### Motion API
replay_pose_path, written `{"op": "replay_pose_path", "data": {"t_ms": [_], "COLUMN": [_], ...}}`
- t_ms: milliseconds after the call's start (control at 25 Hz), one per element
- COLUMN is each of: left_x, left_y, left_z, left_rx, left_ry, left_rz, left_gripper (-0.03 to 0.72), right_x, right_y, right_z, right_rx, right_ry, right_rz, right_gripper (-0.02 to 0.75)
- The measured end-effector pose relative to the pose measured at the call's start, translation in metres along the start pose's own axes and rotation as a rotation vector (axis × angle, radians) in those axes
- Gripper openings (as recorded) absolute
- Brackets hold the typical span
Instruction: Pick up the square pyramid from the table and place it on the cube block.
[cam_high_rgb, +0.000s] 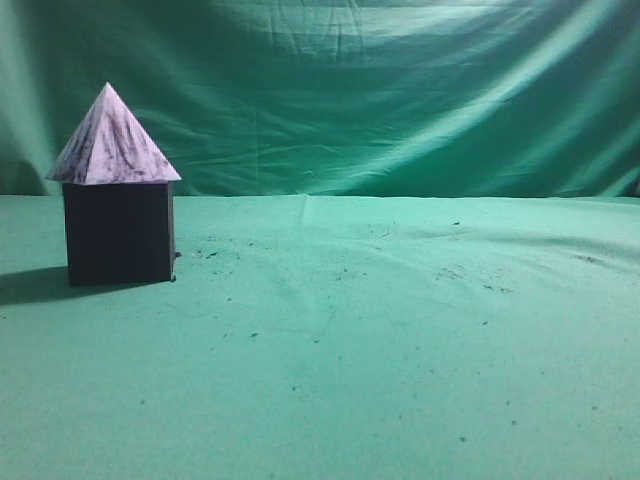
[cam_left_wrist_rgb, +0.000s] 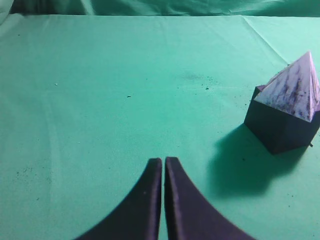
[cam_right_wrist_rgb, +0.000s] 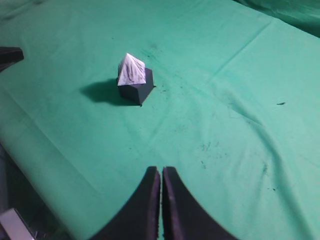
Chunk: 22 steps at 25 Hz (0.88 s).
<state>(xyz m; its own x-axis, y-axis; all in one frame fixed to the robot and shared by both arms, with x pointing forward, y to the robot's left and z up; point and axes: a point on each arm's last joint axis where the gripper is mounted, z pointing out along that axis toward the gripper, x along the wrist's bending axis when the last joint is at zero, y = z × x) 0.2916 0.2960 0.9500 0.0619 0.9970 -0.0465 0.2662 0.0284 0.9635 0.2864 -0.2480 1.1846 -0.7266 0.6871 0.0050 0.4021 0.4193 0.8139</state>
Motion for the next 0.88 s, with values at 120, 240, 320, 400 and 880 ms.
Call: {"op": "replay_pose_path", "data": {"t_ms": [120, 240, 320, 400, 880], "left_x": [0.000, 0.000, 0.000, 0.000, 0.000], "left_y": [0.000, 0.000, 0.000, 0.000, 0.000], "left_z": [0.000, 0.000, 0.000, 0.000, 0.000], "left_rx": [0.000, 0.000, 0.000, 0.000, 0.000], "left_ry": [0.000, 0.000, 0.000, 0.000, 0.000], "left_rz": [0.000, 0.000, 0.000, 0.000, 0.000], "left_gripper": [0.000, 0.000, 0.000, 0.000, 0.000], "right_x": [-0.002, -0.003, -0.003, -0.002, -0.027], "right_y": [-0.004, -0.008, -0.012, -0.022, -0.134], "right_z": [-0.008, -0.006, -0.004, 0.000, 0.068], "right_rx": [-0.022, -0.023, -0.054, -0.097, -0.474], "right_ry": [-0.007, -0.014, -0.012, -0.012, -0.506], "right_rz": [-0.005, -0.051, -0.106, -0.148, 0.076], "right_gripper": [0.000, 0.000, 0.000, 0.000, 0.000]}}
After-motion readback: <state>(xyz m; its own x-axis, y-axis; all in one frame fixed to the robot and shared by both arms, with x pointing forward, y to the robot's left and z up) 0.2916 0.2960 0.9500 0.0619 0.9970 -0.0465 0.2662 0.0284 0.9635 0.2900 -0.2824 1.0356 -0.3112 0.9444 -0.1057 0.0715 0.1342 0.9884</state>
